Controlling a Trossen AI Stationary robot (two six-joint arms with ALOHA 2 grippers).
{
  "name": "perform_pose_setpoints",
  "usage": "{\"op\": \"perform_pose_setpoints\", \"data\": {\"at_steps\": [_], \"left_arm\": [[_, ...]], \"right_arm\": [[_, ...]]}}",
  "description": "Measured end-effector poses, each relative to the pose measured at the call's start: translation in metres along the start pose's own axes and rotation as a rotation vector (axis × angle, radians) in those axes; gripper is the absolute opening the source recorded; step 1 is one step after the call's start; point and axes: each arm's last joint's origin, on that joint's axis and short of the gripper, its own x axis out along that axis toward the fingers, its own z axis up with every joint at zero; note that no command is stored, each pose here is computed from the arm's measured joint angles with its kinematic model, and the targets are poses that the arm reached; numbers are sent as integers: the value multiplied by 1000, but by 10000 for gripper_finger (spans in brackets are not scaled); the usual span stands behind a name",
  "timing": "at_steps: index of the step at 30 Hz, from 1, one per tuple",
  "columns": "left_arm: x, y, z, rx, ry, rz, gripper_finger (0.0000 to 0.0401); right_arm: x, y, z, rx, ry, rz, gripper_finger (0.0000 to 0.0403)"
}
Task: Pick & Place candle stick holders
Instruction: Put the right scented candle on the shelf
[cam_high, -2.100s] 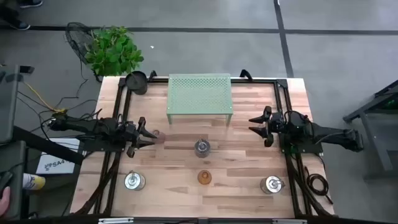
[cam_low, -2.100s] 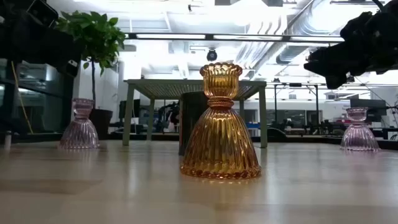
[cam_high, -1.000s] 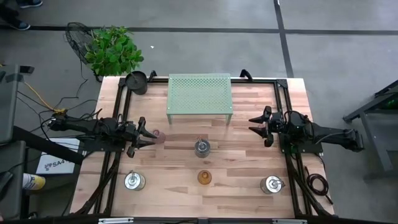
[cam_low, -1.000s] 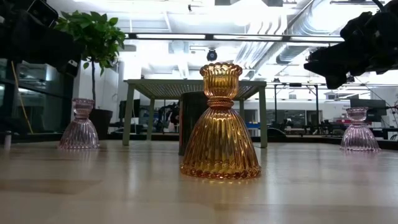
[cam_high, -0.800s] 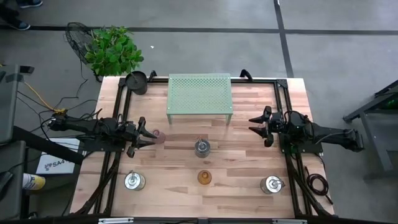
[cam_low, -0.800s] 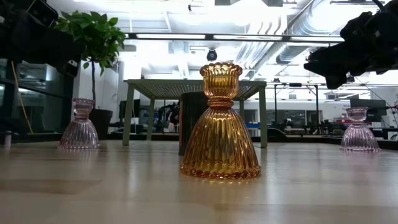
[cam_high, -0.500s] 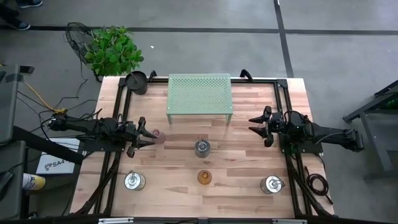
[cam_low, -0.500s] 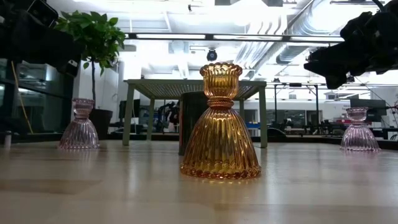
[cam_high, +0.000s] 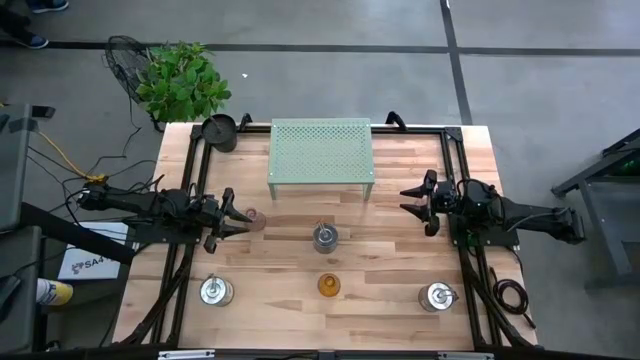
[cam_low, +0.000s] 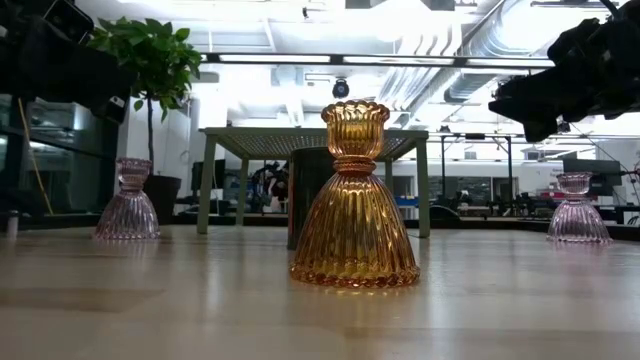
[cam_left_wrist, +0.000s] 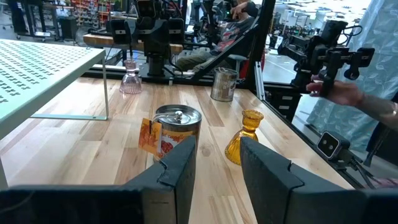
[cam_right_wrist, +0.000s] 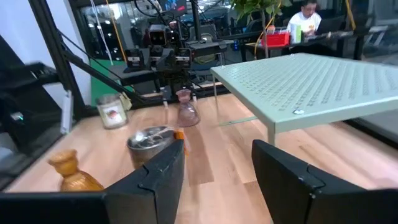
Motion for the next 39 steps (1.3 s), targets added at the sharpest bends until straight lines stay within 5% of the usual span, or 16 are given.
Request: {"op": "perform_pose_setpoints", "data": {"at_steps": [5,30,39], "left_arm": [[0,0,0,0,0,0,124],[0,0,0,0,0,0,124],[0,0,0,0,0,0,124]], "right_arm": [[0,-2,0,-38,-4,-56,183],[-2,2,18,280,-191,34,183],[-13,5,44,325,24,-42,183]]}}
